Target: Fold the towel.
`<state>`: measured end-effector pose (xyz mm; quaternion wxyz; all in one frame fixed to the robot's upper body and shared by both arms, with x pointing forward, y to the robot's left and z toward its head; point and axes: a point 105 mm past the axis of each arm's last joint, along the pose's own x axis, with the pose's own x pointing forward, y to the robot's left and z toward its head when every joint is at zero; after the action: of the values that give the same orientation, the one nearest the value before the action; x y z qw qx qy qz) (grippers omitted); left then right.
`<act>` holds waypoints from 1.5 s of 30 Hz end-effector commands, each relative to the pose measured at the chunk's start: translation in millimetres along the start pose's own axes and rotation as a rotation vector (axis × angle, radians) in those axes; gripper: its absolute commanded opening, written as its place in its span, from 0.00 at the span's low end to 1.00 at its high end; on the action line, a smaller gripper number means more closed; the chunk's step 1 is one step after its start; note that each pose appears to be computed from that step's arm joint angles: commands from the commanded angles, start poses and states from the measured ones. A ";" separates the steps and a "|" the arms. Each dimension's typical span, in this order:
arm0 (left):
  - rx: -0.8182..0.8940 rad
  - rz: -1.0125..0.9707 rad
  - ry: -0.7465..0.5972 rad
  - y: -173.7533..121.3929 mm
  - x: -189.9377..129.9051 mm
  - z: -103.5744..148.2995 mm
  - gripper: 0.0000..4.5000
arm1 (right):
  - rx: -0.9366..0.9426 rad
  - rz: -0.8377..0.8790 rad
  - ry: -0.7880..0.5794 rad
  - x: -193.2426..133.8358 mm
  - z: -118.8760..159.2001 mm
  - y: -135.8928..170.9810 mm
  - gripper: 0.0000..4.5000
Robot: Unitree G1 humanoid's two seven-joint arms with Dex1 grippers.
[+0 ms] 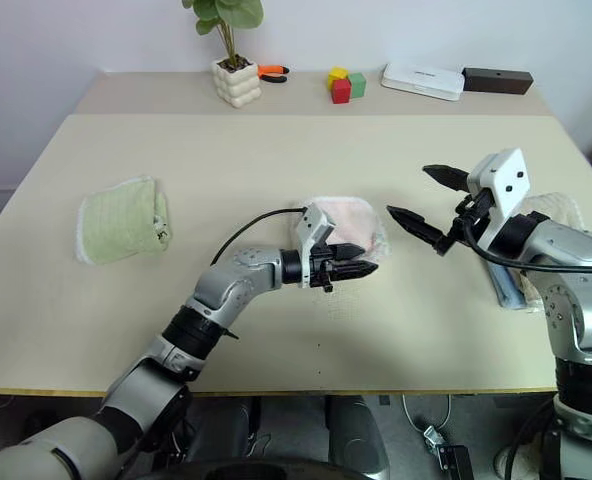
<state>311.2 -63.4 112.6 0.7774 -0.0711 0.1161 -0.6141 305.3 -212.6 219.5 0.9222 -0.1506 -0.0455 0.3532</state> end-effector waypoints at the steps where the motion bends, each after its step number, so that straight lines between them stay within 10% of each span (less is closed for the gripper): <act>1: 0.045 -0.084 0.012 -17.6 -3.5 2.7 0.88 | -0.040 -0.025 -0.064 2.1 16.9 -2.9 1.00; 12: 0.164 0.120 -0.271 5.7 -38.7 77.7 0.98 | 0.046 -0.397 -0.151 10.3 10.3 -56.9 1.00; 14: 0.103 0.200 -0.370 17.6 -55.2 95.6 1.00 | 0.119 -0.395 -0.158 15.7 1.6 -44.6 0.87; 22: 0.047 0.440 -0.475 42.4 -76.8 98.1 0.12 | 0.308 -0.437 -0.255 46.0 10.8 2.1 0.01; 32: 0.032 0.538 -0.362 47.1 -44.2 79.8 0.01 | 0.368 -0.433 -0.052 73.6 -36.9 64.8 0.00; 45: 0.026 0.591 -0.042 68.2 -33.1 5.0 0.01 | 0.282 -0.625 0.120 88.0 -104.7 48.2 0.00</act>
<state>367.1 -19.8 108.5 0.9227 -0.0457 0.1042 -0.3683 358.2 -138.1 100.6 0.9978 -0.0091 0.0256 0.0612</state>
